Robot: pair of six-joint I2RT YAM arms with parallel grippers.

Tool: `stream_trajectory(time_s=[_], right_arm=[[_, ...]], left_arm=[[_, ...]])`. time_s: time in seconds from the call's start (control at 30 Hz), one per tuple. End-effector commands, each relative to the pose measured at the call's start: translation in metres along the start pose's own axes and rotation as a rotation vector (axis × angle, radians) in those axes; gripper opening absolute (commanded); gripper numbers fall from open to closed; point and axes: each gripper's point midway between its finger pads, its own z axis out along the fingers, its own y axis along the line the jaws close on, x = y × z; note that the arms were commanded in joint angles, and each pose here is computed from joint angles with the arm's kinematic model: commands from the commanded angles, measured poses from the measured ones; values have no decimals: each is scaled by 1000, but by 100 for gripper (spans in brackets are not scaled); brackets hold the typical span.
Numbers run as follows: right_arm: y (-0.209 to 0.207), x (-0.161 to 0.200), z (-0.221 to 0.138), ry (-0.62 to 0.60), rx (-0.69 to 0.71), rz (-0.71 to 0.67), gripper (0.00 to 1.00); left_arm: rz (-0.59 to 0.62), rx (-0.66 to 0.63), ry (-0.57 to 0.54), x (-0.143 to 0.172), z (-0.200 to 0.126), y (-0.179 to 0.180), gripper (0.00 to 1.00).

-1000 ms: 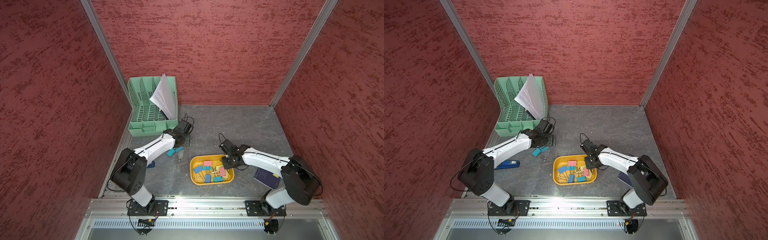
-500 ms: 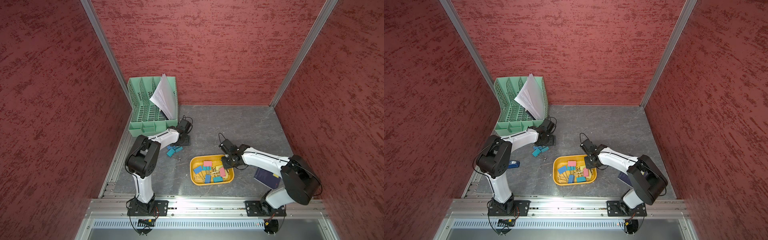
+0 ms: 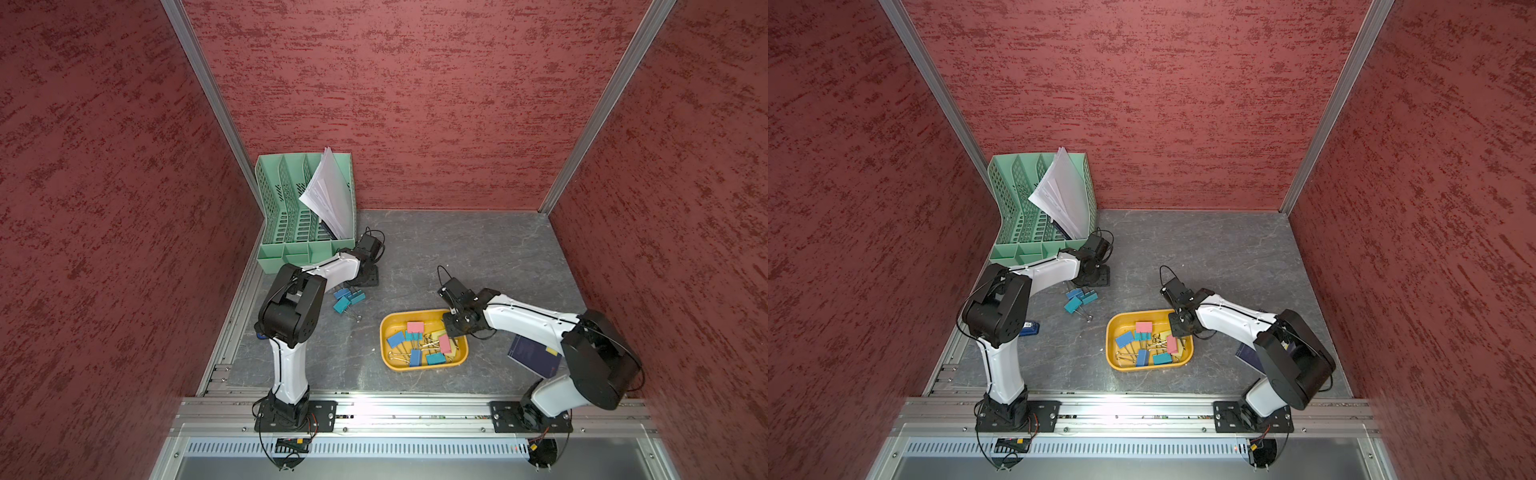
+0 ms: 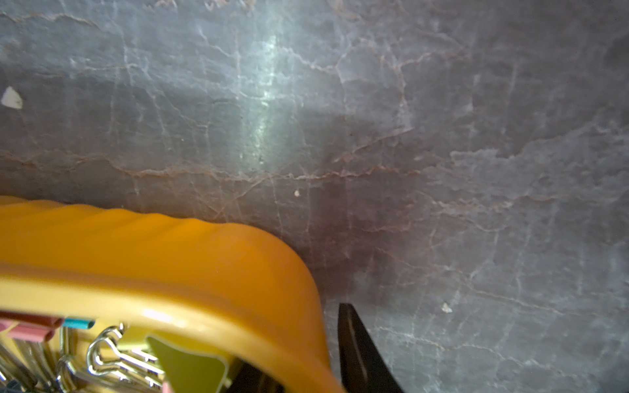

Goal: Put the binder clips in the storage box
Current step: Pick up the binder clip at the center of the board.

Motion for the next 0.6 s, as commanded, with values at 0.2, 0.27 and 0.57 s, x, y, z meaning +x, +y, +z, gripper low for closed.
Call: stream_trajectory(time_s=[0.2,0.27,0.57], right_arm=[[3,-7,-6,-23,-29,4,28],[4,-7,-7,-23,-29,5,28],[3,-6,-7,-25,-28,5,28]], left_arm=[[7,17,-9,-4,5,-2,62],[13,31,-17,-6,3,-5,58],[107,82,-82,-12,-35,-28,54]])
